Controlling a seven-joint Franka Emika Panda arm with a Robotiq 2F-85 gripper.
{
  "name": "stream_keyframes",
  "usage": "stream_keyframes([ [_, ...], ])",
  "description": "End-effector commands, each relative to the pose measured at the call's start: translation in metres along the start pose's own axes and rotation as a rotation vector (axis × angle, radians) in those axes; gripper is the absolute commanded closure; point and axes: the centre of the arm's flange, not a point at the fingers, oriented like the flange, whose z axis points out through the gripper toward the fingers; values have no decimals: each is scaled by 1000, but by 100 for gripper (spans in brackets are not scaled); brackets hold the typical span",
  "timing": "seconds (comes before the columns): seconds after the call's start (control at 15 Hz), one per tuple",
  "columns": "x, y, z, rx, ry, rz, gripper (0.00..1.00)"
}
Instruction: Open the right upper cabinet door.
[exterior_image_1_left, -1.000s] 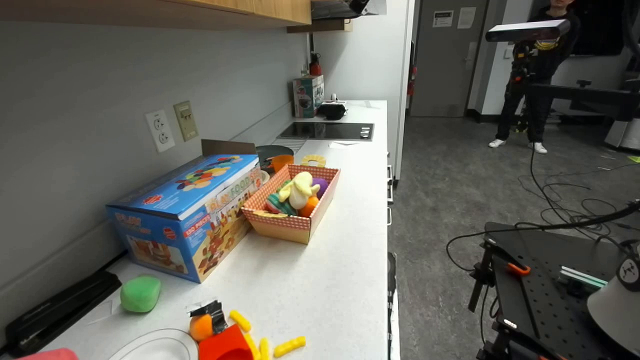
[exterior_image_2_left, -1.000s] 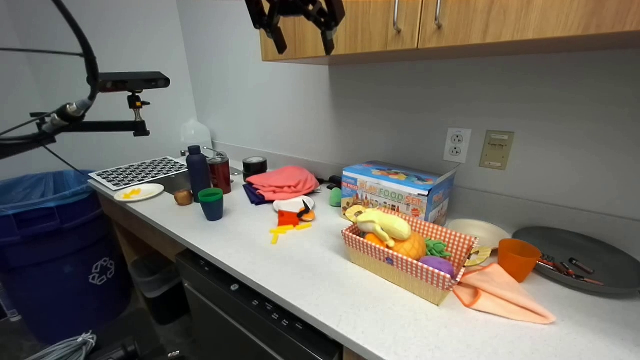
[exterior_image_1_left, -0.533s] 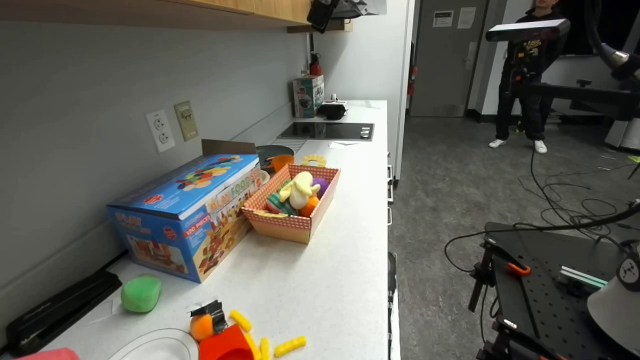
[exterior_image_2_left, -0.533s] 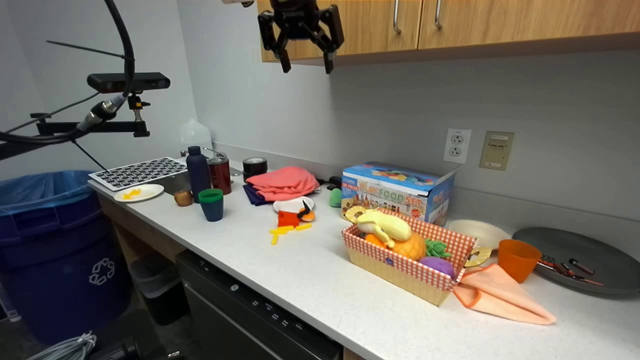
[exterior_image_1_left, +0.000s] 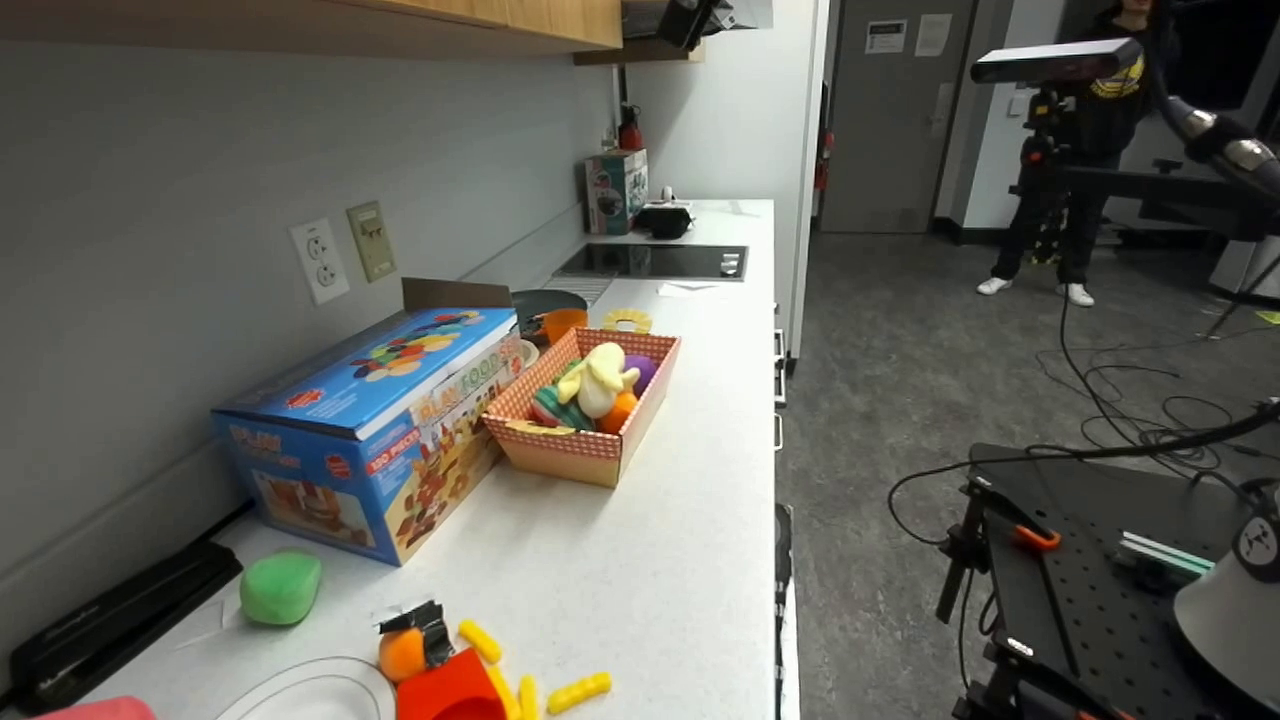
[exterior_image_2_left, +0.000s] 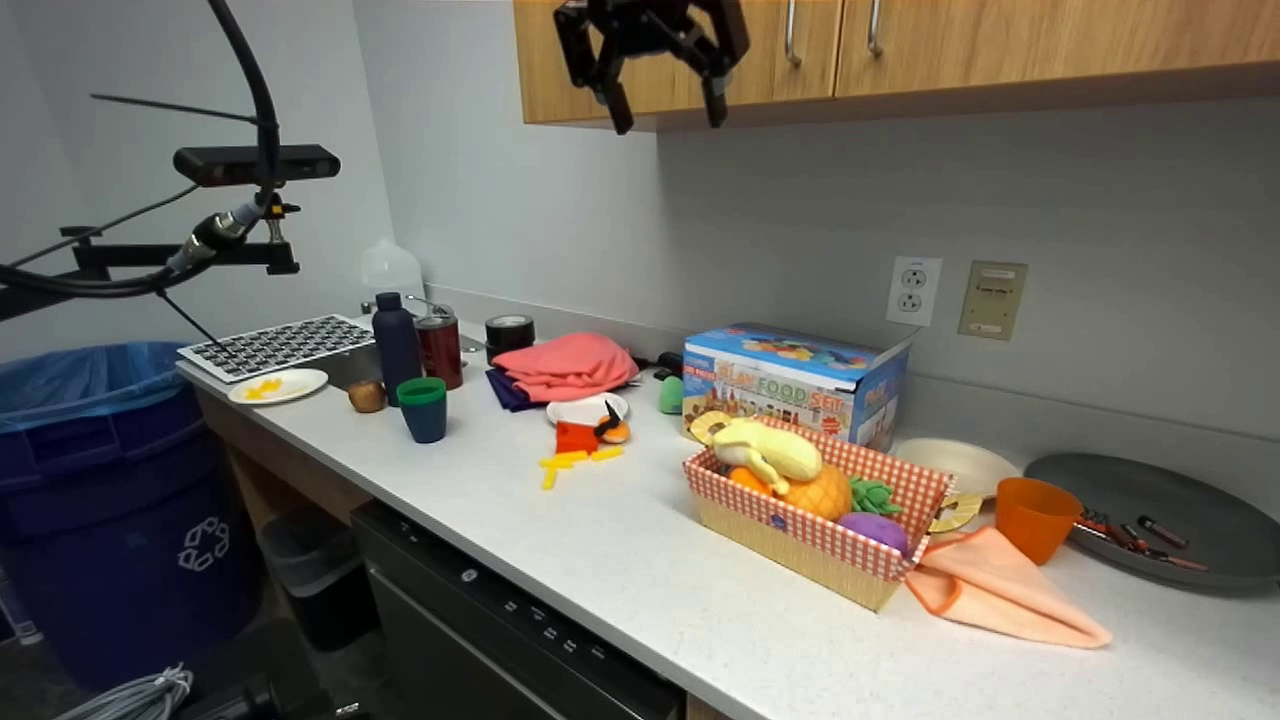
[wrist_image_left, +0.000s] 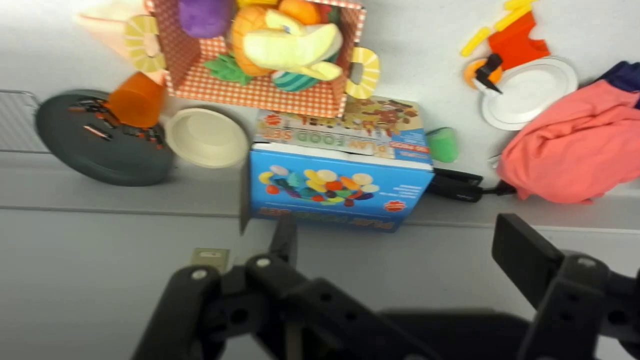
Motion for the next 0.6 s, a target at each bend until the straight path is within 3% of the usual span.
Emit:
stream_keyframes([
  [0.0,-31,59,-44,-132,78,68,0],
  [0.07,-34,71,-52,-152,107,98,0],
  [0.13,-21,55,-38,-102,61,76,0],
  [0.53,-22,56,-35,-107,54,75,0],
])
